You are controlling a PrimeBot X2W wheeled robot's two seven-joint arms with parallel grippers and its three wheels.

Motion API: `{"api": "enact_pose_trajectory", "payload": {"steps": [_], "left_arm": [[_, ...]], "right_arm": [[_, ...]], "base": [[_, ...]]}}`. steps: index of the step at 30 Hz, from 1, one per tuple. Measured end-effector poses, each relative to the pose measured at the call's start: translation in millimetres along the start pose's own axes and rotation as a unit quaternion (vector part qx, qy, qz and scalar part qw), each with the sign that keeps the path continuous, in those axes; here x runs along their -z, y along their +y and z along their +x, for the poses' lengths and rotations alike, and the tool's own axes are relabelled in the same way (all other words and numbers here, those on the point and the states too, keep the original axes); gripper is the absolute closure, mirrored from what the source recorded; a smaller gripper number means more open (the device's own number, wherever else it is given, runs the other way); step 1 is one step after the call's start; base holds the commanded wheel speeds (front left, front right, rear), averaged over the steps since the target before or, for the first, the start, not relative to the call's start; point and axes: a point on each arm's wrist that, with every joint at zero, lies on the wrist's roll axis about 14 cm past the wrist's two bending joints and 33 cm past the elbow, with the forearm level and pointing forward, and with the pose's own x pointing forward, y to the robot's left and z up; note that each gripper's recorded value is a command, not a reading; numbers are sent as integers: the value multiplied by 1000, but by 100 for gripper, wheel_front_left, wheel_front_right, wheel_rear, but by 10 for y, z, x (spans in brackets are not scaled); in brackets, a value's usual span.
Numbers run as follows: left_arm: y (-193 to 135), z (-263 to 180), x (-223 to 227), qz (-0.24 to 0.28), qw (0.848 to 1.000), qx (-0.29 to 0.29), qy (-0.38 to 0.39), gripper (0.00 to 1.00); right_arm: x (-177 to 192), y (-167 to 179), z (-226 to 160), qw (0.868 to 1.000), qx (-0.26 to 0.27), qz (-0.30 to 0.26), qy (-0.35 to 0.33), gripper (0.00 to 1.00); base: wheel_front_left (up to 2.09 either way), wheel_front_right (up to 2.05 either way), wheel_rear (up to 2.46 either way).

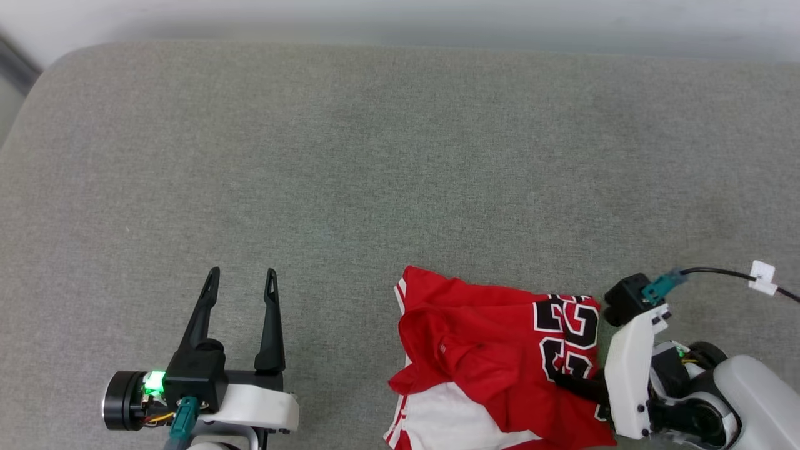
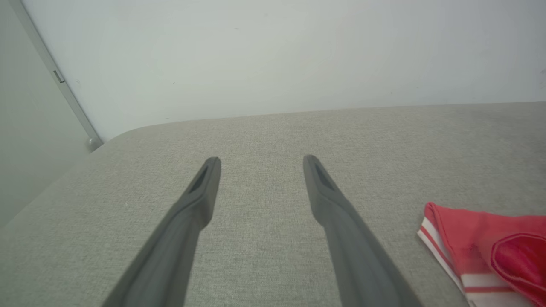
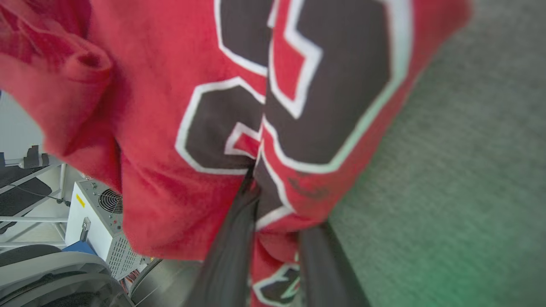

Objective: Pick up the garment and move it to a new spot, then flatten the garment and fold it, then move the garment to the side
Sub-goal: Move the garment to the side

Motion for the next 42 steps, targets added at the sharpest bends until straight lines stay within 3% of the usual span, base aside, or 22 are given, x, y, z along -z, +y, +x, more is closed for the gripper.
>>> {"api": "enact_pose_trajectory", "payload": {"steps": [6, 13, 18, 29, 42], "left_arm": [[-19, -57, -57, -1, 1000, 1, -7, 0], [-152, -72, -83, -7, 1000, 18, -11, 0], [-378, 44, -140, -14, 998, 51, -23, 0], [-873, 433, -49, -22, 992, 125, -27, 0], [-1096, 872, 396, -21, 986, 163, -9, 0]], "right_arm": [[-279, 56, -211, 996, 16, -65, -59, 100], [-688, 24, -847, 975, 71, -161, -134, 100], [-679, -213, -1340, 963, 134, -180, -152, 100], [-274, -1289, -2203, 940, 300, -87, -138, 100], [-65, -2515, -2767, 877, 473, 7, -82, 100]], "base": [[0, 0, 0], [0, 0, 0], [0, 0, 0], [0, 0, 0], [0, 0, 0]]}}
